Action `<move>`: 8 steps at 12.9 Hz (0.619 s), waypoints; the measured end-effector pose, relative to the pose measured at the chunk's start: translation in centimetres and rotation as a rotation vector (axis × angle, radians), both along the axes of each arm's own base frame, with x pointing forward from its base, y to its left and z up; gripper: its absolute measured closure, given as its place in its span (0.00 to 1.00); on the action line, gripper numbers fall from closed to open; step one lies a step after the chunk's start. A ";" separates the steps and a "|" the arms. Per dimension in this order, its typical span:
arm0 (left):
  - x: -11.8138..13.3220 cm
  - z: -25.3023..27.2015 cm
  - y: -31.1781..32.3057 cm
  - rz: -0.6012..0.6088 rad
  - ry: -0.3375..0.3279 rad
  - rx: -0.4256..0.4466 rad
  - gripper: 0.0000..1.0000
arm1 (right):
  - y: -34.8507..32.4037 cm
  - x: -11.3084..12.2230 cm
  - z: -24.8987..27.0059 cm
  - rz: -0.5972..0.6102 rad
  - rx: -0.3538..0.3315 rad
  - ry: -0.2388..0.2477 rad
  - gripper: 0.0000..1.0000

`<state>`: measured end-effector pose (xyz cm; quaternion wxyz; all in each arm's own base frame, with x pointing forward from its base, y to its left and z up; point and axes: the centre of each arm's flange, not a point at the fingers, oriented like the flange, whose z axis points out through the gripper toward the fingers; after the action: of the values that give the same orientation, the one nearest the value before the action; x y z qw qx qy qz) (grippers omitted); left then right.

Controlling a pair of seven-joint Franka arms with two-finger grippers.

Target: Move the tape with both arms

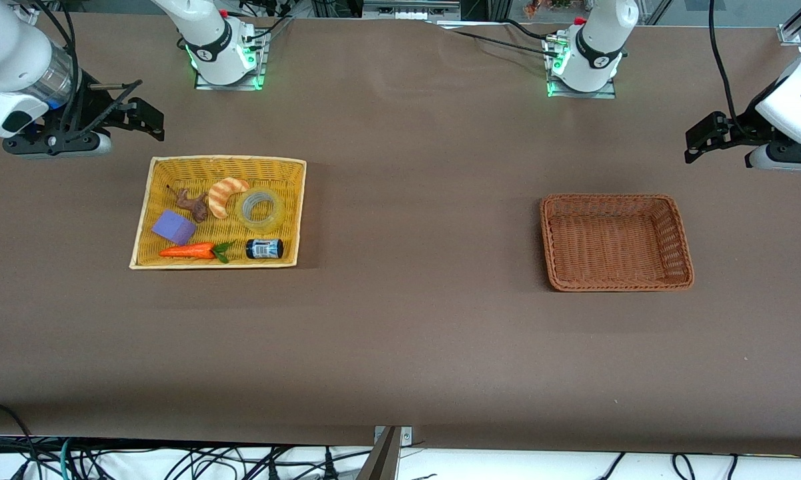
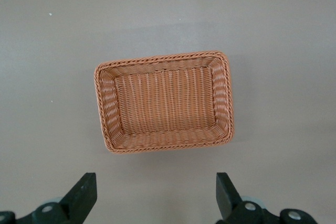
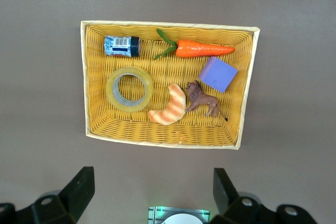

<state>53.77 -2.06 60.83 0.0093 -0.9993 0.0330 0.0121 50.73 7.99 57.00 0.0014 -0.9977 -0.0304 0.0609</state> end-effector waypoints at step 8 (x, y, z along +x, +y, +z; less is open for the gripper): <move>0.0 0.0 0.0 0.000 0.000 0.000 0.00 | 0.0 0.6 -3.3 -0.001 -0.002 0.028 0.00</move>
<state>53.77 -2.06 60.83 0.0093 -0.9993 0.0330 0.0121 51.36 8.01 53.71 0.0010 -0.9967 -0.0299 0.0749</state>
